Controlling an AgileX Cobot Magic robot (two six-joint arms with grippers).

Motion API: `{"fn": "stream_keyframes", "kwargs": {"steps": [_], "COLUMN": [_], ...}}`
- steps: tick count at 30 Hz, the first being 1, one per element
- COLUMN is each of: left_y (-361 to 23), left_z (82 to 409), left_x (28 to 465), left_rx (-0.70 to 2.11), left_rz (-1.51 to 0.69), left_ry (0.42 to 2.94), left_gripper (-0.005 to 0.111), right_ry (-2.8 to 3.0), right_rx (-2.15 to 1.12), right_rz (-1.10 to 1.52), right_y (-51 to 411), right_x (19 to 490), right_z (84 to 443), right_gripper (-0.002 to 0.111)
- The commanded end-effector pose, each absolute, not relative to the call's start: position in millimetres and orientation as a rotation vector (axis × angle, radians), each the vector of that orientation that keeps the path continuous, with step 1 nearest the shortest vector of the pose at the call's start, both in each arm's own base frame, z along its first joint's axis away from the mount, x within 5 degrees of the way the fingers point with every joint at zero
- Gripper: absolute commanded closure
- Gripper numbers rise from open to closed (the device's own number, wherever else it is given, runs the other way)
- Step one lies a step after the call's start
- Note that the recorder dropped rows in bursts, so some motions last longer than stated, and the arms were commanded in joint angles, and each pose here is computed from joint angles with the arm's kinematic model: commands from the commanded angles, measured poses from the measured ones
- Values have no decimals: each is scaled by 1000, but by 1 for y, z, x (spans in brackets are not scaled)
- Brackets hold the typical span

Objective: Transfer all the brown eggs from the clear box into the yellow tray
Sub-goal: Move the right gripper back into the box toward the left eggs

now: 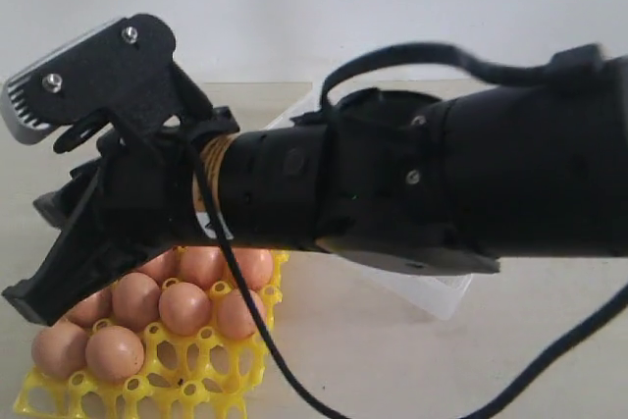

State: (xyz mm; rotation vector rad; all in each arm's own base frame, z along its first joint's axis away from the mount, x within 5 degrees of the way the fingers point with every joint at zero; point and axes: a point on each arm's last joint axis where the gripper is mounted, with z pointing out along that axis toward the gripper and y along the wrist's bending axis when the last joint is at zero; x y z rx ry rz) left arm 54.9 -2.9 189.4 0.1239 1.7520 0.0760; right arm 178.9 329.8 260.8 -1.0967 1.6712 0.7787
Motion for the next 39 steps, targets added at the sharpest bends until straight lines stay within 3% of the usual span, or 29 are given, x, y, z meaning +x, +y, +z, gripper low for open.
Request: {"fn": "stream_keyframes", "kwargs": {"steps": [1,2,13,23,28,32,39], "left_y": [-3,-3,-3,-3,-3,-3,-3], "left_z": [190,190,190,190,190,190,190], "left_x": [55,55,55,55,55,55,55], "left_rx": [128,128,128,128,128,128,128], "left_rz": [72,72,72,72,72,72,72], "left_ry": [1739,1739,1739,1739,1739,1739,1739], "left_gripper": [111,111,111,111,111,111,111], "right_ry": [1624,1610,1732,2265,2443,2555,2623], "right_rx": [-1153,-1171,-1201,-726,-830,-1136,-1128], "right_rz": [623,594,321,-138,38,207,304], "right_y": [312,310,279,193,179,185,203], "right_x": [178,178,199,315,344,351,382], "right_z": [284,287,289,304,286,250,203], "right_gripper": [101,108,108,108,108,108,108]}}
